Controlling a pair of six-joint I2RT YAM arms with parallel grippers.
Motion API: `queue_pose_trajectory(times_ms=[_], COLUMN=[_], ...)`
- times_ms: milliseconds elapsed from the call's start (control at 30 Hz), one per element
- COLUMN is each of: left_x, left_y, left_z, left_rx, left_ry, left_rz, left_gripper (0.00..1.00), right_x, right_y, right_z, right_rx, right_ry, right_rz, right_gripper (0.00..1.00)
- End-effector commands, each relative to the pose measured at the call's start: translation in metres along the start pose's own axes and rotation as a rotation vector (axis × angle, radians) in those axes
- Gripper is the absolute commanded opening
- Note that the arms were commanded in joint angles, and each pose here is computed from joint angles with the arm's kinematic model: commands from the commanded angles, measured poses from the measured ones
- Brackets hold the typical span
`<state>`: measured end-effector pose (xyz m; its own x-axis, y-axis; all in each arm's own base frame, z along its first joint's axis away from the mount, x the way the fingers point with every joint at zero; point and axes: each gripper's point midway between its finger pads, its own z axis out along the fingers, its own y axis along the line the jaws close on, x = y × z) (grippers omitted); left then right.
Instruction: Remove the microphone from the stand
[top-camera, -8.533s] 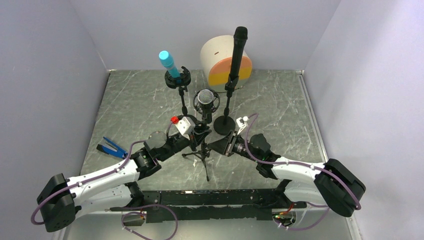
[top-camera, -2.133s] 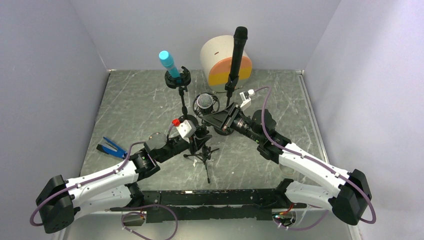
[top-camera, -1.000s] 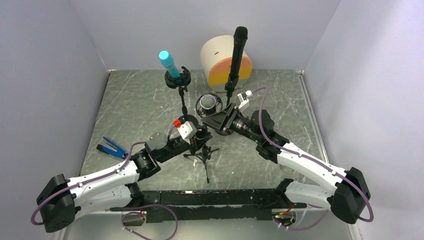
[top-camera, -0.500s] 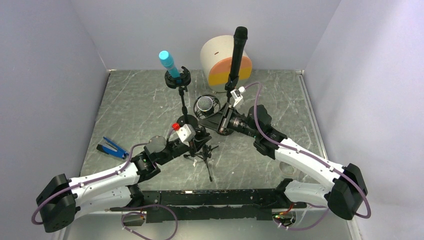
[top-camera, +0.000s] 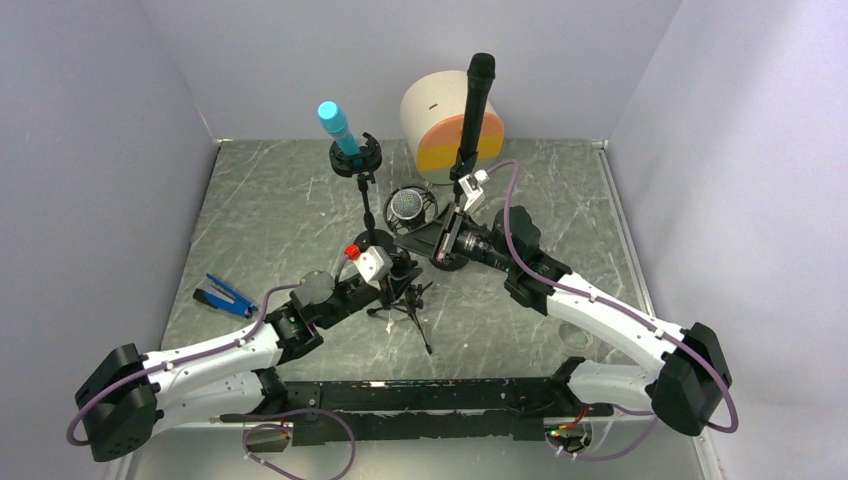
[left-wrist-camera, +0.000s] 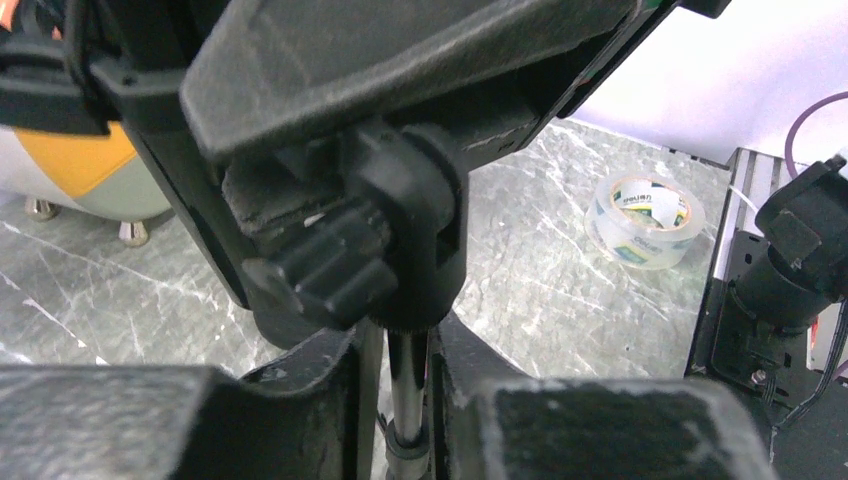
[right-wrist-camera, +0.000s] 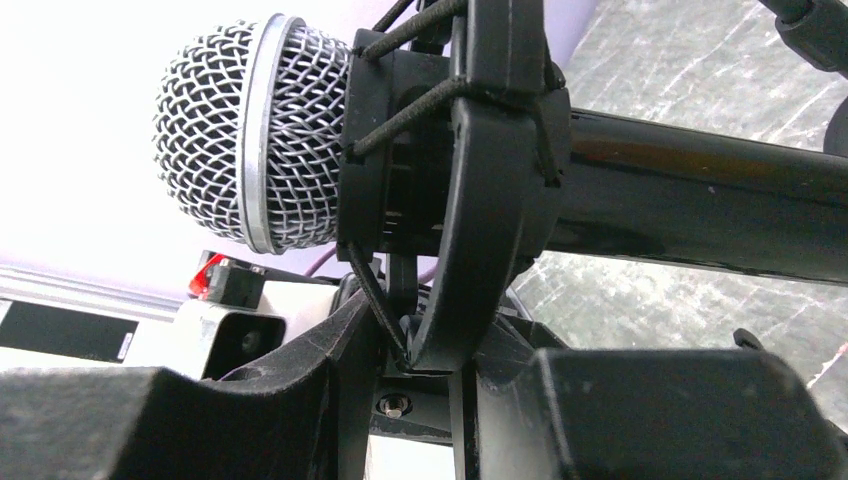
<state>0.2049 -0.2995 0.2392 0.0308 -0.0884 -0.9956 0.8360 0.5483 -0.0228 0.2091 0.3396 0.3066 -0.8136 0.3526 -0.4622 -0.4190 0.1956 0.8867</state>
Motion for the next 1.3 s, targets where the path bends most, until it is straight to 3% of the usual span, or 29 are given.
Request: queue_pose_trajectory(times_ms=[0, 400, 667, 1067, 1267], left_x=[0.013, 0.02, 0.045, 0.053, 0.053], left_y=[0.0, -0.003, -0.008, -0.003, -0.004], left_z=[-0.004, -0.01, -0.037, -0.071, -0.072], left_rx=[-0.005, 0.004, 0.006, -0.046, -0.04], left_ry=[0.035, 0.096, 0.168, 0.227, 0.241], left_rz=[-0.038, -0.052, -0.13, -0.147, -0.154], left_gripper=[0.28, 0.31, 0.42, 0.45, 0.61], right_x=[0.004, 0.003, 0.008, 0.023, 0.023], right_y=[-0.013, -0.027, -0.035, -0.065, -0.086], right_z=[-0.004, -0.005, -0.004, -0.005, -0.015], right_rx=[-0.008, 0.012, 0.03, 0.154, 0.342], right_ry=[-0.031, -0.045, -0.031, 0.033, 0.086], right_rz=[0.042, 0.059, 0.069, 0.073, -0.009], right_gripper=[0.32, 0.35, 0.38, 0.65, 0.74])
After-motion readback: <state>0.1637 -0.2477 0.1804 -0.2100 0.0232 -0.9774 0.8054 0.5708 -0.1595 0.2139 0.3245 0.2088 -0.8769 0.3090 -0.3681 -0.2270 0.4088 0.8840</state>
